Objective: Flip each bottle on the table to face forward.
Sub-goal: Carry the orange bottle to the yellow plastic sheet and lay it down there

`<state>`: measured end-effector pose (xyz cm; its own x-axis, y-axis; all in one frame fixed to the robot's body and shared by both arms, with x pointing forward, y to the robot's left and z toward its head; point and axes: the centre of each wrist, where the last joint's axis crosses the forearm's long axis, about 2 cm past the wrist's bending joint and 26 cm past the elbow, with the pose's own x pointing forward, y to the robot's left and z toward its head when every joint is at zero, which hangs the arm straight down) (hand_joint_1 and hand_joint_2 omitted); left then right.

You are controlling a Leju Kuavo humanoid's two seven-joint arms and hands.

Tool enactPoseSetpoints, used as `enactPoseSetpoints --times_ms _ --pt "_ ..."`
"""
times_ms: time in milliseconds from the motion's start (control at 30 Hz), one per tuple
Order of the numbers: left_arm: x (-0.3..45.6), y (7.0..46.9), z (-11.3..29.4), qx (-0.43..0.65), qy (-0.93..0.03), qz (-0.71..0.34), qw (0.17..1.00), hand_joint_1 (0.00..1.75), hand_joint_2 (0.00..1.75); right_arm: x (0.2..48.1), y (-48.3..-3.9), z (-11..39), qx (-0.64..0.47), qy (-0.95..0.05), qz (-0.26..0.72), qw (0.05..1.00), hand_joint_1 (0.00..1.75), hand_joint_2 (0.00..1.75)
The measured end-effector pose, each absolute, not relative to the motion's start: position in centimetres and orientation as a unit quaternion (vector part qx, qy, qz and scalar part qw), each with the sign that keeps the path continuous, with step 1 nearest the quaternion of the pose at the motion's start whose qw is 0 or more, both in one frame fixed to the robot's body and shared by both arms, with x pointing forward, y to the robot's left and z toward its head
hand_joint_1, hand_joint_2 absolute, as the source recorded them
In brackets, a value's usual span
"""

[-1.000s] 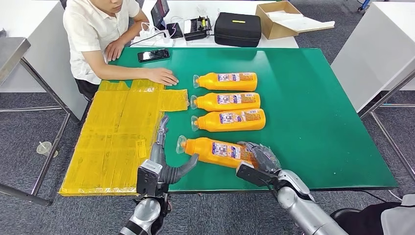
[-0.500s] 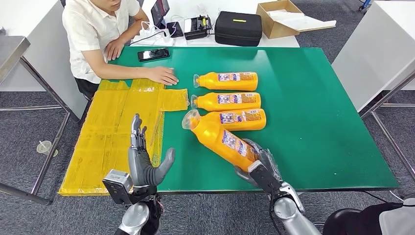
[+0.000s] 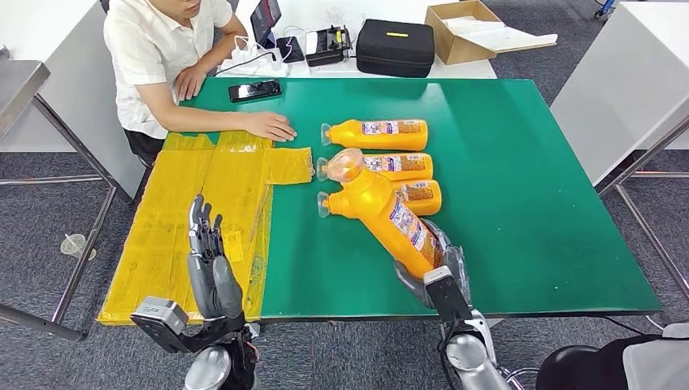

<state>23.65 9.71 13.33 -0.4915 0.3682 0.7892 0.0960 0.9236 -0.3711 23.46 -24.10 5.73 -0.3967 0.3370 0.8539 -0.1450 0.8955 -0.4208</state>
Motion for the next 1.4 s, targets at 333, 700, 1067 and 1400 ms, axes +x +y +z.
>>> enactPoseSetpoints --times_ms 333,700,1067,1400 --pt "23.5 9.2 12.6 -0.300 -0.775 0.155 0.534 0.00 0.00 23.6 -23.1 6.3 -0.040 -0.817 0.232 0.526 1.75 1.75" --pt "24.7 7.1 10.1 -0.346 -0.718 0.051 0.603 0.00 0.87 24.9 -18.8 6.4 0.047 -0.809 0.317 0.492 1.75 1.75" --pt "25.8 6.2 9.5 -0.398 -0.661 0.031 0.636 0.00 1.75 26.6 -16.7 7.2 0.076 -0.807 0.358 0.463 1.74 1.75" --pt "26.2 5.7 9.8 -0.374 -0.694 0.017 0.614 0.00 1.75 26.9 -15.4 7.3 0.105 -0.801 0.367 0.462 1.75 1.75"
